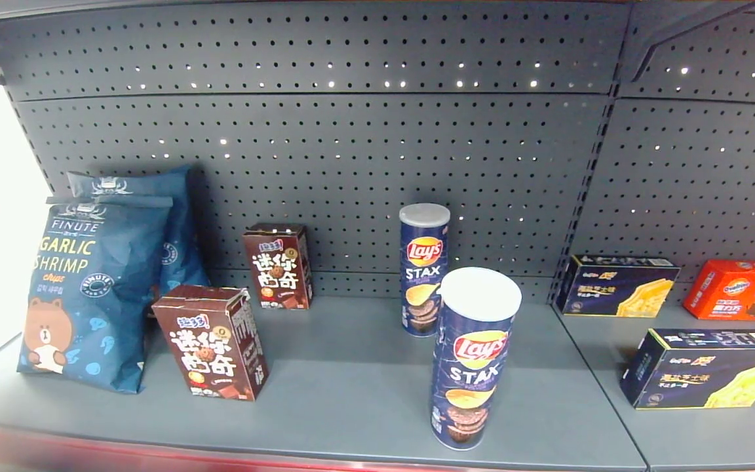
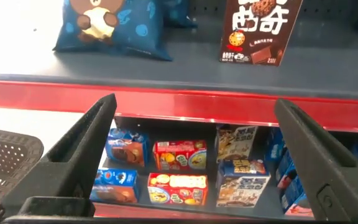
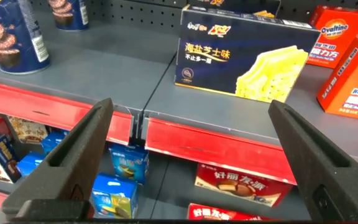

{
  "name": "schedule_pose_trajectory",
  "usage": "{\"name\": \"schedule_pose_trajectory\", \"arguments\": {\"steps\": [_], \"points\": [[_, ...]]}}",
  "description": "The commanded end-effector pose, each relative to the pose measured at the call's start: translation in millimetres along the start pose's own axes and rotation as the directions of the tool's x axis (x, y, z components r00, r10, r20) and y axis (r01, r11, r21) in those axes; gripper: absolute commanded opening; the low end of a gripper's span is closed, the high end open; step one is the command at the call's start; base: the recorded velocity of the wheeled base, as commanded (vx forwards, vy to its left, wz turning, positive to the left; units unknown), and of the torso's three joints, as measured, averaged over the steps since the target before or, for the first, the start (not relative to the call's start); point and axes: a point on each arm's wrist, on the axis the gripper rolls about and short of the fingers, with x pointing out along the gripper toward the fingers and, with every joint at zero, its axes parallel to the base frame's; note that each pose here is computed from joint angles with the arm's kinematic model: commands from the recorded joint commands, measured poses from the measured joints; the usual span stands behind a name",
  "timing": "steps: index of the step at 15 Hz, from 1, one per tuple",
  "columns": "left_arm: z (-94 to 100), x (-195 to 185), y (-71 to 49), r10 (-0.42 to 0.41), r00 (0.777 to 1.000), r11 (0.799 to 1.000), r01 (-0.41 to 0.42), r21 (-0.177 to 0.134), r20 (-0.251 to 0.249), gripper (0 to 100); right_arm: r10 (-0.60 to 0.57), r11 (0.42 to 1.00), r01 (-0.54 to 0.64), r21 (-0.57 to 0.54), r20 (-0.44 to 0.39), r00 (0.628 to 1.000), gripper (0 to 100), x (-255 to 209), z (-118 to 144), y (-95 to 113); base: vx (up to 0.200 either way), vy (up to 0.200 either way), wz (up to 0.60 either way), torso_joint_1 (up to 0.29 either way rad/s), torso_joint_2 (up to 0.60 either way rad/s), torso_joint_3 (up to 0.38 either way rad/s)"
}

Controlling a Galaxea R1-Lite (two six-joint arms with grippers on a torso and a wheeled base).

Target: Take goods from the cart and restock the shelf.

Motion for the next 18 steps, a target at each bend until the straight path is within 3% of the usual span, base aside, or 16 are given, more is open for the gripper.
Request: {"name": "schedule_pose_trajectory", "arguments": {"steps": [1,3,5,6,8,12,14,18], "points": [[-2.0,1.3,-0.1,0.001,1.0,1.0,-0.001,0.002,-0.005,100,-0.057,0.998,0.057,0.025,0.003,0.998,100,4.8,42.9,-3.1,0.0,0.0,0.0,0.0,0.0,0.0],[-2.0,1.3,-0.2,-0.007,1.0,1.0,0.007,0.002,-0.005,100,0.085,0.996,-0.084,0.043,-0.014,0.996,100,18.5,88.6,-5.9,0.0,0.0,0.0,0.0,0.0,0.0],[-2.0,1.3,-0.2,-0.005,1.0,1.0,0.005,0.002,-0.005,100,0.13,0.986,-0.142,-0.089,-0.131,0.983,100,32.1,96.9,-5.9,0.0,0.0,0.0,0.0,0.0,0.0],[-1.8,1.3,-0.2,-0.004,1.0,1.0,0.004,0.001,-0.003,100,0.165,0.976,-0.191,-0.105,-0.213,0.963,100,51.2,104.3,-4.8,0.0,0.0,0.0,0.0,0.0,0.0],[-2.0,1.3,-0.2,-0.004,1.0,1.0,0.004,0.001,-0.005,100,0.277,0.944,-0.313,-0.101,-0.267,0.923,100,91.9,121.8,6.0,0.0,0.0,0.0,0.0,0.0,0.0],[-2.0,1.3,-0.2,-0.005,1.0,1.0,0.005,0.002,-0.005,100,0.362,0.918,-0.397,-0.004,-0.399,0.842,100,130.4,113.4,32.4,0.0,0.0,0.0,0.0,0.0,0.0],[-2.0,1.3,-0.2,-0.005,1.0,1.0,0.005,0.002,-0.005,100,0.305,0.934,-0.357,-0.033,-0.448,0.84,100,153.4,106.2,47.7,0.0,0.0,0.0,0.0,0.0,0.0],[-1.8,1.4,-0.2,-0.008,1.0,1.0,0.008,0.002,-0.009,100,0.351,0.912,-0.408,-0.04,-0.44,0.827,100,180.4,108.7,71.6,0.0,0.0,0.0,0.0,0.0,0.0]]}}
